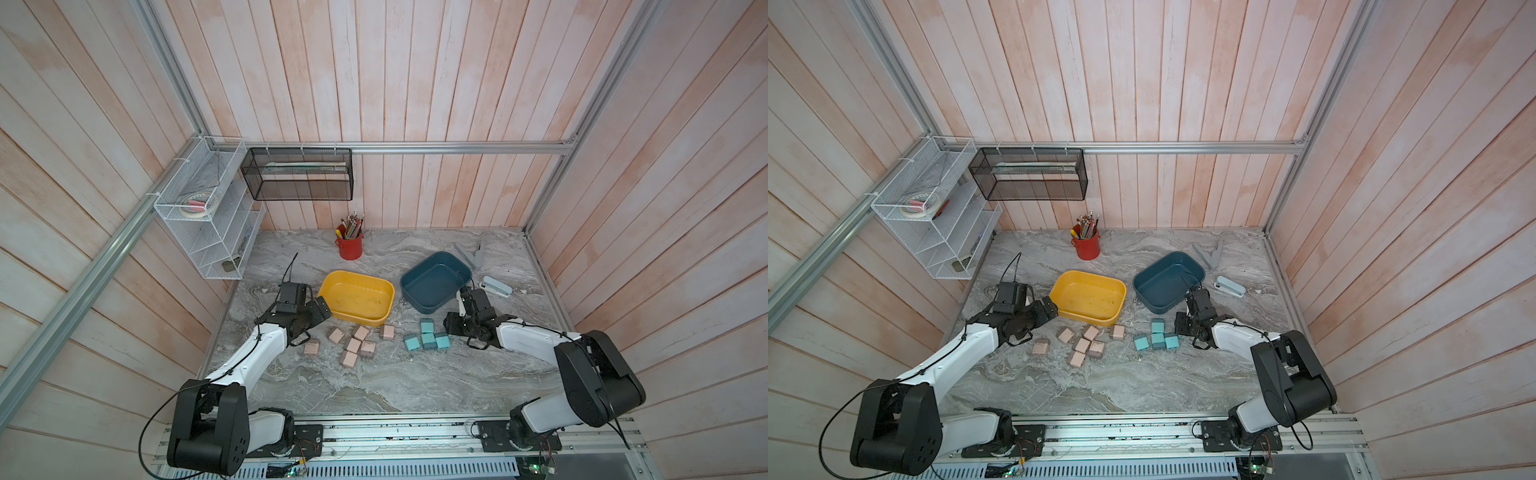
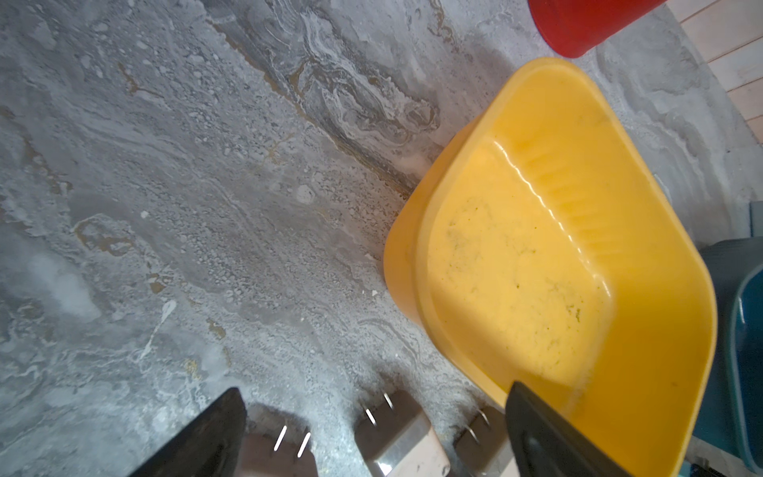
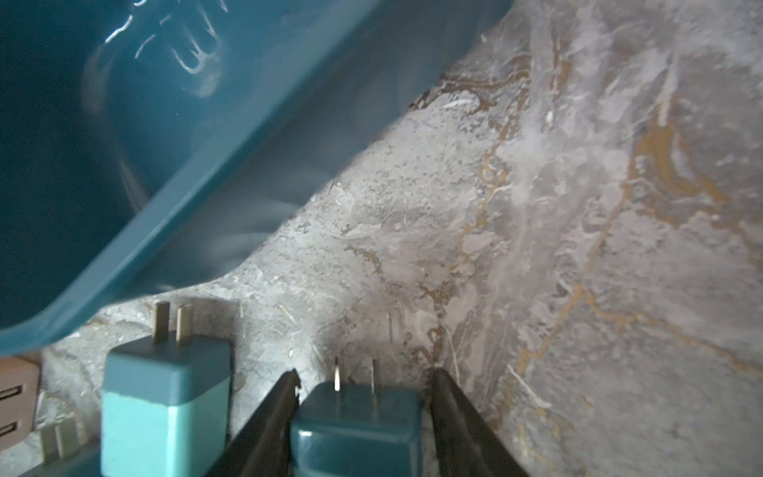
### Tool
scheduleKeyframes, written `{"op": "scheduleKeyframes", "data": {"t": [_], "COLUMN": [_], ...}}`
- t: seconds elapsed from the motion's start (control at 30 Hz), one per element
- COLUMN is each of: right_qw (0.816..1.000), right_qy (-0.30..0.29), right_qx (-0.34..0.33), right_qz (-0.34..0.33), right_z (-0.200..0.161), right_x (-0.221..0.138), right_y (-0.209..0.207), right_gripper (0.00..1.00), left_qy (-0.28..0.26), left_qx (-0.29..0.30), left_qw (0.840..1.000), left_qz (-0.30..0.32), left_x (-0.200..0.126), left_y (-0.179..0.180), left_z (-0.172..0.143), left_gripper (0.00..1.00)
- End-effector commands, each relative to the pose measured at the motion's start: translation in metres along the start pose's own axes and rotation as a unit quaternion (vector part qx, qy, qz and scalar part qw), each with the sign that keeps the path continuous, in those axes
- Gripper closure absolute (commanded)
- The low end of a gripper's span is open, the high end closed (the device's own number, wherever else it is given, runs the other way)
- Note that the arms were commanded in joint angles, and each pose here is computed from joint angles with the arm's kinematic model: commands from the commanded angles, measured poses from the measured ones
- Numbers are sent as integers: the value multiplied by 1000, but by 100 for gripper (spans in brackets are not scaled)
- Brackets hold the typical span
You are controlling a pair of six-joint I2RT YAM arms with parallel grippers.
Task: Place the plugs by color into the storage box
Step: Pick up the plug from the center of the board.
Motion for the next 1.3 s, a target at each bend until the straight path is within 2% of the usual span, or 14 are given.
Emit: {"op": "scheduleKeyframes", "data": {"t": [0.0, 0.17, 0.4, 0.63, 1.1, 1.27], "right_qw": [998, 998, 998, 995, 991, 993], "right_qy": [46, 42, 49, 72, 92, 70], "right_qx": [13, 13, 31, 53, 45, 31], "right_qz": [-44, -37, -16, -37, -88, -93], "right_z": [-21, -17, -15, -27, -27, -7], "right_x": [0, -6, -14, -12, -4, -16], "right_y": [-22, -21, -11, -16, -21, -12], "right_gripper": [48, 47, 27, 26, 55, 59], "left_qy": [-3, -2, -3, 3, 5, 6], "left_qx": [-3, -2, -1, -4, -15, -16], "left_qw": [1000, 1000, 1000, 1000, 1000, 1000], "left_qz": [-11, -12, -16, -16, -17, -18], "left_x": [1, 2, 1, 1, 3, 6], "left_y": [-3, -4, -7, -5, -3, -4], "left_z": [1, 2, 6, 1, -2, -2], "left_gripper": [0, 0, 0, 0, 0, 0]}}
Point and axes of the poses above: each gripper's point midway between its finger pads, its own x axis out along the fingers, its own y axis along the line the jaws close on, z = x × y, the point moved 8 cm from there along -x, back along the fingers, and after that the axes turned 4 degrees about x, right-handed, at the moved point
